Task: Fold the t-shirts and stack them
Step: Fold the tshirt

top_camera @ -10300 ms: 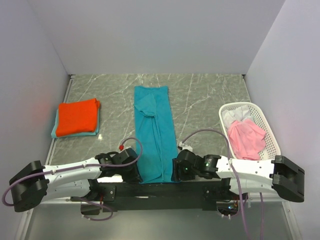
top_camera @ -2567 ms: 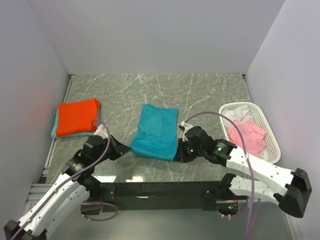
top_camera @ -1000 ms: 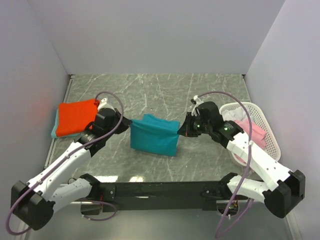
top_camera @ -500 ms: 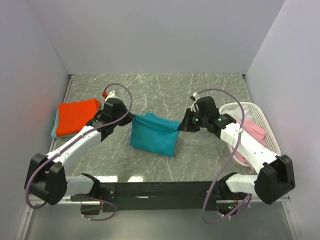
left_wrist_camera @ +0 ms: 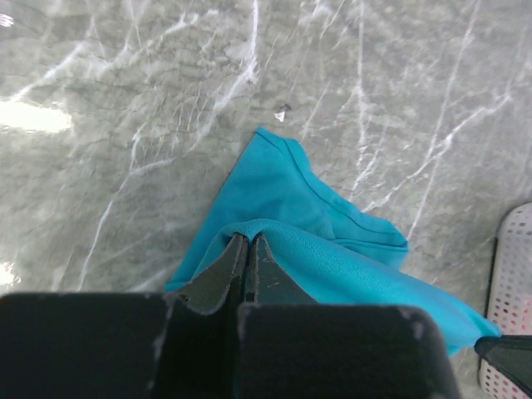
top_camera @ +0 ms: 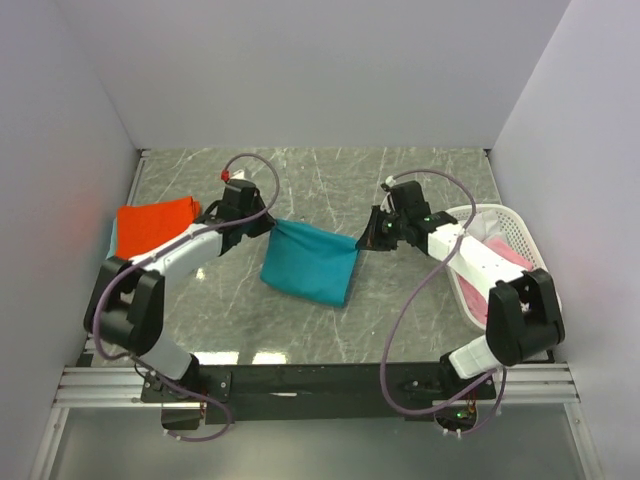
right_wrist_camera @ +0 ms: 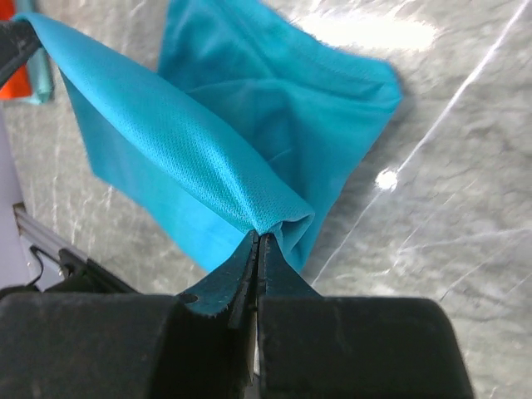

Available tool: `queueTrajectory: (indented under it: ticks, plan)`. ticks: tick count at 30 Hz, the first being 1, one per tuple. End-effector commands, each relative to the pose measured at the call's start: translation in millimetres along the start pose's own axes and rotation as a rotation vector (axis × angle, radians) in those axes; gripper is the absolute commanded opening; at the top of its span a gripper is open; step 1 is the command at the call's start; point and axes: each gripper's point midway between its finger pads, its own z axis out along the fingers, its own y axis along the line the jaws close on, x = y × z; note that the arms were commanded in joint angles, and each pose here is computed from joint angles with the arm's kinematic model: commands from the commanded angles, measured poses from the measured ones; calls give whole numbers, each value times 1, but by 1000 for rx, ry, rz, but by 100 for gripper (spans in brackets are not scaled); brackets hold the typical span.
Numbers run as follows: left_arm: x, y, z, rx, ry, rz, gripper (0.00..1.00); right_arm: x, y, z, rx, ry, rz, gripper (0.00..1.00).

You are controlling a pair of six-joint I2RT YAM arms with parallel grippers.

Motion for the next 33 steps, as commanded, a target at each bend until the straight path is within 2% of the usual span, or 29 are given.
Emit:
queueTrajectory:
  ticks: [1, 7, 16, 18, 19, 21, 22, 27, 30, 33]
  plan:
    - [-17, -12, 14, 41, -29, 22, 0, -29, -6, 6, 17, -62, -15, 0]
    - [-10, -3, 41, 3, 9, 20, 1, -35, -26, 33, 36, -36, 16, 0]
    - [-8, 13, 69, -68, 34, -30, 2, -52, -32, 69, -3, -23, 31, 0]
    - [-8, 15, 69, -89, 41, -34, 25, -52, -35, 70, 15, -6, 29, 3]
    - [-11, 14, 68, -93, 34, -36, 36, -53, -34, 70, 14, -5, 25, 23]
    - [-19, 10, 62, -86, 13, -33, 82, -54, -33, 67, 22, 1, 16, 52]
    - [-21, 8, 58, -80, 6, -33, 99, -57, -31, 62, 23, -9, 11, 68]
    - [-31, -15, 25, 2, -23, -29, 99, -57, -19, 35, 17, -56, -9, 73]
    - [-22, -26, 2, 48, -20, -23, 99, -50, -2, 10, 0, -101, -48, 76]
    - [-3, -41, -20, 93, -11, -8, 99, -23, 26, 0, -92, -72, -95, 77]
